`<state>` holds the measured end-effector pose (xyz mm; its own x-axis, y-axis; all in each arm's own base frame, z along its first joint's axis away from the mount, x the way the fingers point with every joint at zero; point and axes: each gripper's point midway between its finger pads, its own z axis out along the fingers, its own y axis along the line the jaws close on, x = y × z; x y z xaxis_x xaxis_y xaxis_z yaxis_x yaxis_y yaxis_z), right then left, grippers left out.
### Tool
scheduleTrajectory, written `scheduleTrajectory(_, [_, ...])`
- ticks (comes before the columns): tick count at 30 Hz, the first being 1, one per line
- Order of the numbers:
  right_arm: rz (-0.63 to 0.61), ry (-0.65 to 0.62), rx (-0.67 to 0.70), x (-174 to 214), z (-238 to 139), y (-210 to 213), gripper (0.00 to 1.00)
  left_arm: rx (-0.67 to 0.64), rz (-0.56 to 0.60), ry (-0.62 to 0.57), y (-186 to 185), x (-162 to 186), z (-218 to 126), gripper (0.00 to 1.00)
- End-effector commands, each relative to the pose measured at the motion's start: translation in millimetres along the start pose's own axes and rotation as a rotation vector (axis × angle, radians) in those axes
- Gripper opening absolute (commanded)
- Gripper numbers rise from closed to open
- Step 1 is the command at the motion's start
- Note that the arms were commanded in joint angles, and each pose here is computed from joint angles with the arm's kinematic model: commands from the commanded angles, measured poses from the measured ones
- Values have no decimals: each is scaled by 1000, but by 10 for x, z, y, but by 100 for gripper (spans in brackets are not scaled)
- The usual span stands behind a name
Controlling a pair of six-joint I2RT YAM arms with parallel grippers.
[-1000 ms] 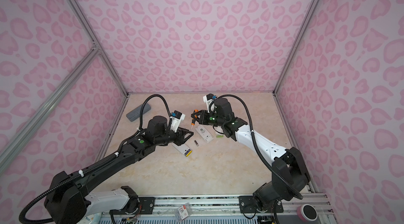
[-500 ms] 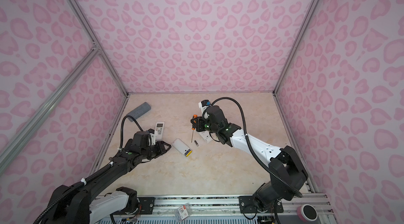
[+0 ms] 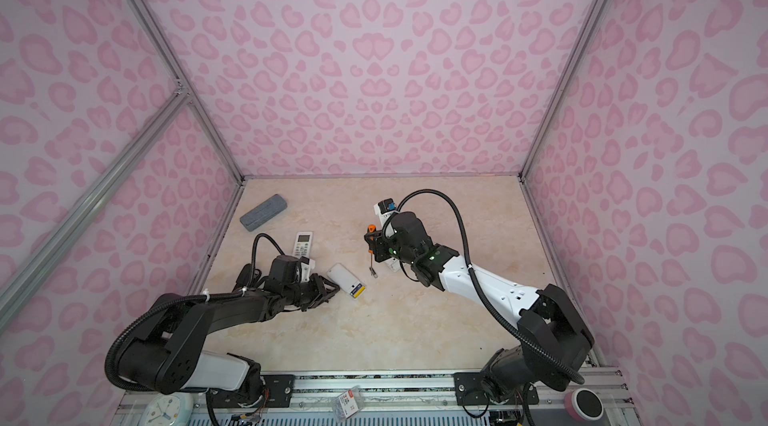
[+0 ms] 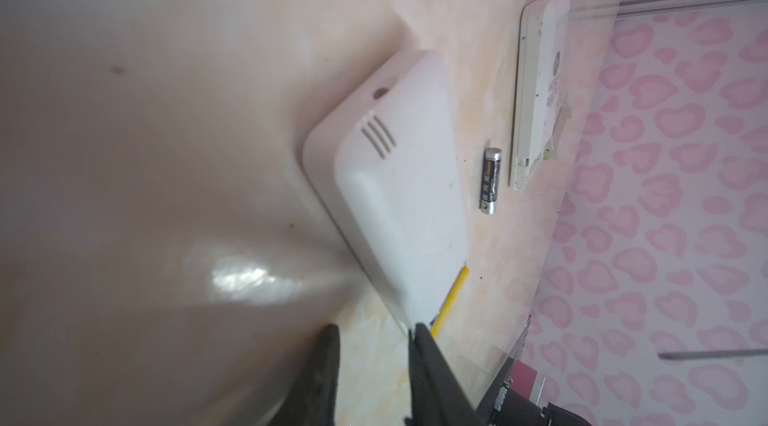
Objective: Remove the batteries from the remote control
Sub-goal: 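Bring the screwdriver tip to the remote's battery compartment while the left gripper lowers it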
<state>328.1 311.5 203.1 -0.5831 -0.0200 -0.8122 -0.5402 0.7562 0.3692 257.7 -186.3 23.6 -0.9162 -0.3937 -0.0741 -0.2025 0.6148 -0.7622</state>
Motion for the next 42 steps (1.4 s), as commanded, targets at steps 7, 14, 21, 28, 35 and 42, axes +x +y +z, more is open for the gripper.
scheduleTrajectory(7, [-3,-77,20,-47,-42,-67,0,90,34,-23,-386,-249,262,24])
scheduleTrajectory(14, [25,-31,-1,117,41,-65,0,82,61,-4,-493,-181,471,21])
scheduleTrajectory(21, [-33,-23,-36,276,81,100,0,74,84,-28,-522,-169,420,27])
scheduleTrajectory(28, [-190,-37,-197,378,157,432,0,86,130,-43,-566,-88,232,30])
scheduleTrajectory(35, [-317,-106,-342,414,206,634,0,54,148,-39,-426,254,148,26])
scheduleTrajectory(42, [-317,-144,-371,410,312,523,0,68,160,-22,-517,524,133,23])
